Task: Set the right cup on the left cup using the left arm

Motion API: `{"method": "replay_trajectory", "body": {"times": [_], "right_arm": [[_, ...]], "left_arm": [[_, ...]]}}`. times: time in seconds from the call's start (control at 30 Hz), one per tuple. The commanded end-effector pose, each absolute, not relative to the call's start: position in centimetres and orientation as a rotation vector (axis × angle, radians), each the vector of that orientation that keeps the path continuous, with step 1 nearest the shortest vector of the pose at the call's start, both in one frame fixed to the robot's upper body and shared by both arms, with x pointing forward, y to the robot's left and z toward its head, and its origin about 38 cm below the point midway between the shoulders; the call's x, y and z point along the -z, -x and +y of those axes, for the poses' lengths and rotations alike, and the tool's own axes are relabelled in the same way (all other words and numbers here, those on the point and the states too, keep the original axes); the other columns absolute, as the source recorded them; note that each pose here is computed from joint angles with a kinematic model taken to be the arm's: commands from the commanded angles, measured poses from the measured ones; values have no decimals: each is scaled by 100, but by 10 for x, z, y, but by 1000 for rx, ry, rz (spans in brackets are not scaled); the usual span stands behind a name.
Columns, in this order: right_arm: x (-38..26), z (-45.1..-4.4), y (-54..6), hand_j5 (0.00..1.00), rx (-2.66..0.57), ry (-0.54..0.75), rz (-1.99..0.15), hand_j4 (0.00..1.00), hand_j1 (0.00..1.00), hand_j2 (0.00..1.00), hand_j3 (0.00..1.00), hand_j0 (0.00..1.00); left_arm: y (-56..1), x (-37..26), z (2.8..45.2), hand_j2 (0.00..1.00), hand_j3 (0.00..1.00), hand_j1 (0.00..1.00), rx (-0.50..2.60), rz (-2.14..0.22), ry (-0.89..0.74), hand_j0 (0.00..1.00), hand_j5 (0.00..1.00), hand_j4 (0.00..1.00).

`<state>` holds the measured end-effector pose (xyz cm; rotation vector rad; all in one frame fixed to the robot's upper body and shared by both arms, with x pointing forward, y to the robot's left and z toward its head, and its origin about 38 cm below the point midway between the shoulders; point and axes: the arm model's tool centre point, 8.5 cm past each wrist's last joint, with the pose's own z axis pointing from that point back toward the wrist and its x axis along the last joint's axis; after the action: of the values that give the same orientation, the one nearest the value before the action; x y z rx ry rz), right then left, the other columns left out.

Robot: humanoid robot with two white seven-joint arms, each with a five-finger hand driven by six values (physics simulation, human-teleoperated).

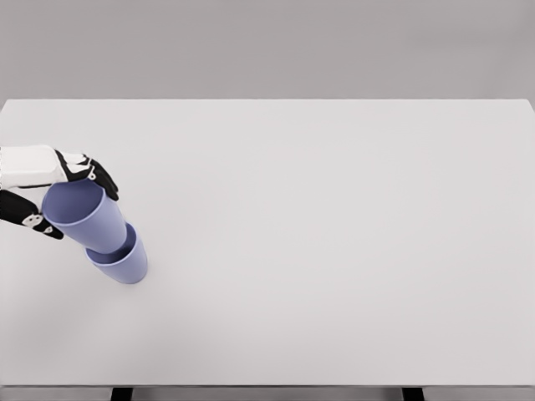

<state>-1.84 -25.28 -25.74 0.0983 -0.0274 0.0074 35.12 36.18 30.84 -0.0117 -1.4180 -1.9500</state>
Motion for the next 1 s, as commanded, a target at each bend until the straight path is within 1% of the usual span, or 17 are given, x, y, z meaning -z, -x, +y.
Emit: {"method": "replay_trajectory", "body": {"times": [0.0,0.9,0.97], "right_arm": [[257,-253,18,100,-8,-99,-27,100,100,100,100,100],[257,-253,18,100,-8,-99,-27,100,100,100,100,100],[257,-253,18,100,-8,-99,-27,100,100,100,100,100]], "left_arm": [[-352,-310,362,48,48,48,1941,-1425,12,48,48,48],[-354,-303,356,50,50,50,1952,-1425,27,50,50,50],[-355,-303,359,52,52,52,1946,-1422,20,52,52,52]]}}
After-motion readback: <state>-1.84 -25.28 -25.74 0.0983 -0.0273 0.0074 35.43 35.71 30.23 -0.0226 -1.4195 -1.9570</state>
